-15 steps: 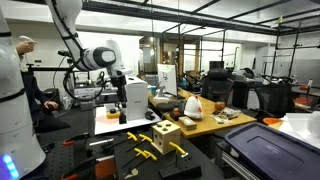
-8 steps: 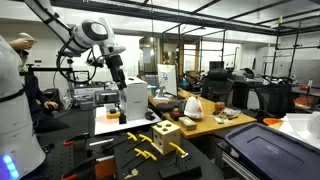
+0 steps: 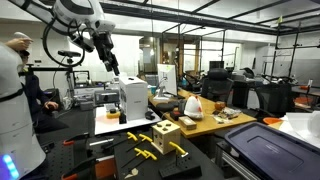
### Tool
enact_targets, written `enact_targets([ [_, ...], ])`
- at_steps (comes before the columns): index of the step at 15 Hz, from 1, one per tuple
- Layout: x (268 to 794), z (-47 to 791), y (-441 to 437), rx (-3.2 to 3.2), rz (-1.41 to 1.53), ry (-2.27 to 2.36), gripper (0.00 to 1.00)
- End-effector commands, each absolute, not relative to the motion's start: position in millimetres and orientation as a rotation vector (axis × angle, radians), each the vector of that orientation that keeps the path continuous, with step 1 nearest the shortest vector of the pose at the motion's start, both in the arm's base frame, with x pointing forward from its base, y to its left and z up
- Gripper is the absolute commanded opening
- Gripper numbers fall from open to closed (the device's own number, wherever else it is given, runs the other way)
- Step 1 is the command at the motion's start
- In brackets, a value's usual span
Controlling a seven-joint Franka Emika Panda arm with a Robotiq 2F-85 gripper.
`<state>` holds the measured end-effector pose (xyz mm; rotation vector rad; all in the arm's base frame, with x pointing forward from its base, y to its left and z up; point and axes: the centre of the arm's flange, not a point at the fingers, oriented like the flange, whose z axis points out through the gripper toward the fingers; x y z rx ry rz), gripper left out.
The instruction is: Put one yellow handle in the wooden box and then on the black stand
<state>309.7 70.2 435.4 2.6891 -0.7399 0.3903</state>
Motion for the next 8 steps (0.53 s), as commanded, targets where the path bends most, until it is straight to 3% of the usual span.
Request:
enact_targets([
  [1,281.1,447.0,42.6,2.699,0.435,-0.790,1.00],
  [2,305.0,448.8,61.1,2.687,0.419,-0.765,1.00],
  [8,302.3,458.5,53.7,2.689,0.448,-0.791,1.00],
])
